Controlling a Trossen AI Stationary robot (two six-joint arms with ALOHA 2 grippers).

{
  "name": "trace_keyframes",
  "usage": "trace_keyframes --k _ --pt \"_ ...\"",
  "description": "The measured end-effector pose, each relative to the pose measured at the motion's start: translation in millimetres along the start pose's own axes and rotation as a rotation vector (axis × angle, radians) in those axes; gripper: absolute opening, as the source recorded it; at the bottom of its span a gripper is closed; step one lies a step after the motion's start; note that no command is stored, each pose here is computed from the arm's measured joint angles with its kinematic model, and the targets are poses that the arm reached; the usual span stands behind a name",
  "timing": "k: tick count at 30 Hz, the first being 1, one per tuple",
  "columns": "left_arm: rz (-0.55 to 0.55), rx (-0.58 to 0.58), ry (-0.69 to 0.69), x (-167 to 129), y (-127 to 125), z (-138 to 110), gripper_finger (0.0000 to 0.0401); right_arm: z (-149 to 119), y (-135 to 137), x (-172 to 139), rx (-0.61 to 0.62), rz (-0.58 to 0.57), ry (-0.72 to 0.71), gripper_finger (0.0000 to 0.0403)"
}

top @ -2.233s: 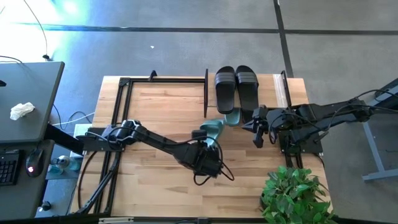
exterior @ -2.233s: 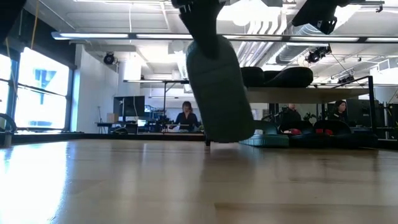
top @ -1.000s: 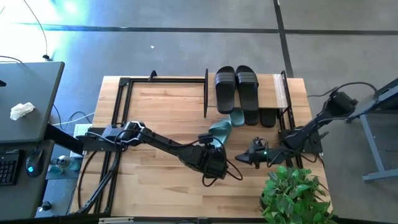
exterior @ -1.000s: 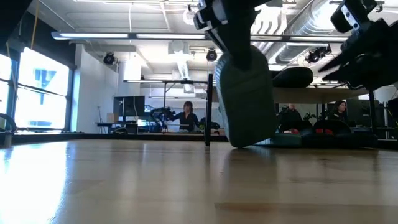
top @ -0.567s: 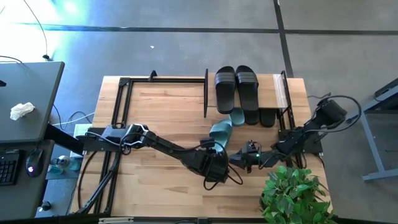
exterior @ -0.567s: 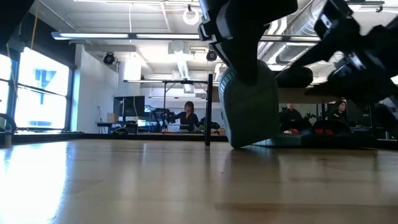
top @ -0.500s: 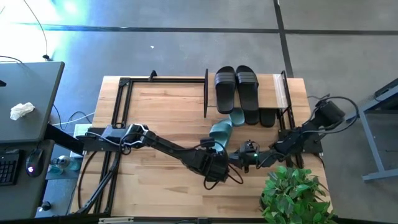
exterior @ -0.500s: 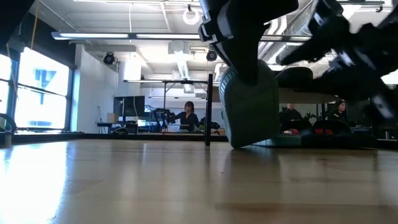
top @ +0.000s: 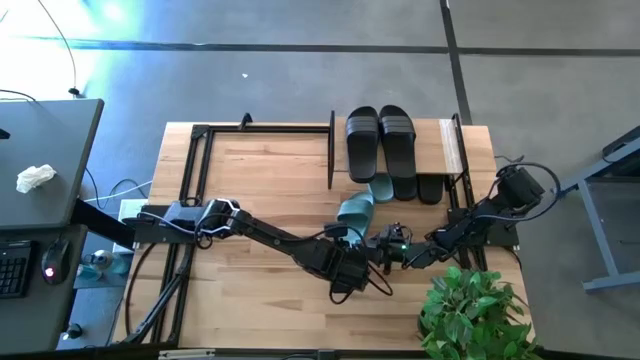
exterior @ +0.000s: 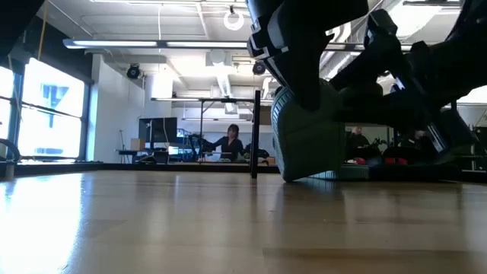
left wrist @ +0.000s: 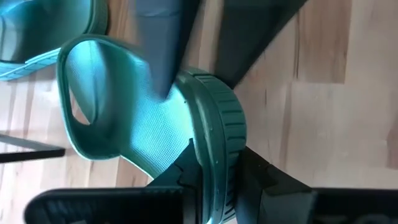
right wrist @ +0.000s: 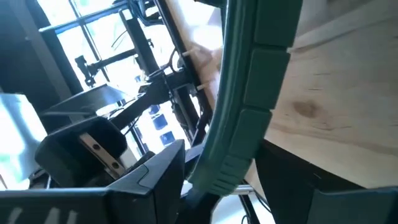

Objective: Pick and place slides into the shelf
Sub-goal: Put the green slipper under the shelf

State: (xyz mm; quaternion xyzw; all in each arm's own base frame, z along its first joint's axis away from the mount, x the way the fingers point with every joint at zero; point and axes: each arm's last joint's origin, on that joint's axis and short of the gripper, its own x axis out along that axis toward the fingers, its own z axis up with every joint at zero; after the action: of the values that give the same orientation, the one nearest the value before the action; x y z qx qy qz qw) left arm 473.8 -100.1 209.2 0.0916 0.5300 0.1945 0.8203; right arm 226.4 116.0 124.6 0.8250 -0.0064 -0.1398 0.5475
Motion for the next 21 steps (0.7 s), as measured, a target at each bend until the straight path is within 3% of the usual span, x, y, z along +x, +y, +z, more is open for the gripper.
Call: trace_keyframes --k 14,21 --pt "-0.027 0.016 -0.012 0 0 2 0.0038 -1 4 7 0.006 -0.015 0.002 0.0182" --pt "-0.051 0.018 -0.009 1 -1 2 0.0042 -4 4 12 -0.053 -0.060 -0.006 0.0116"
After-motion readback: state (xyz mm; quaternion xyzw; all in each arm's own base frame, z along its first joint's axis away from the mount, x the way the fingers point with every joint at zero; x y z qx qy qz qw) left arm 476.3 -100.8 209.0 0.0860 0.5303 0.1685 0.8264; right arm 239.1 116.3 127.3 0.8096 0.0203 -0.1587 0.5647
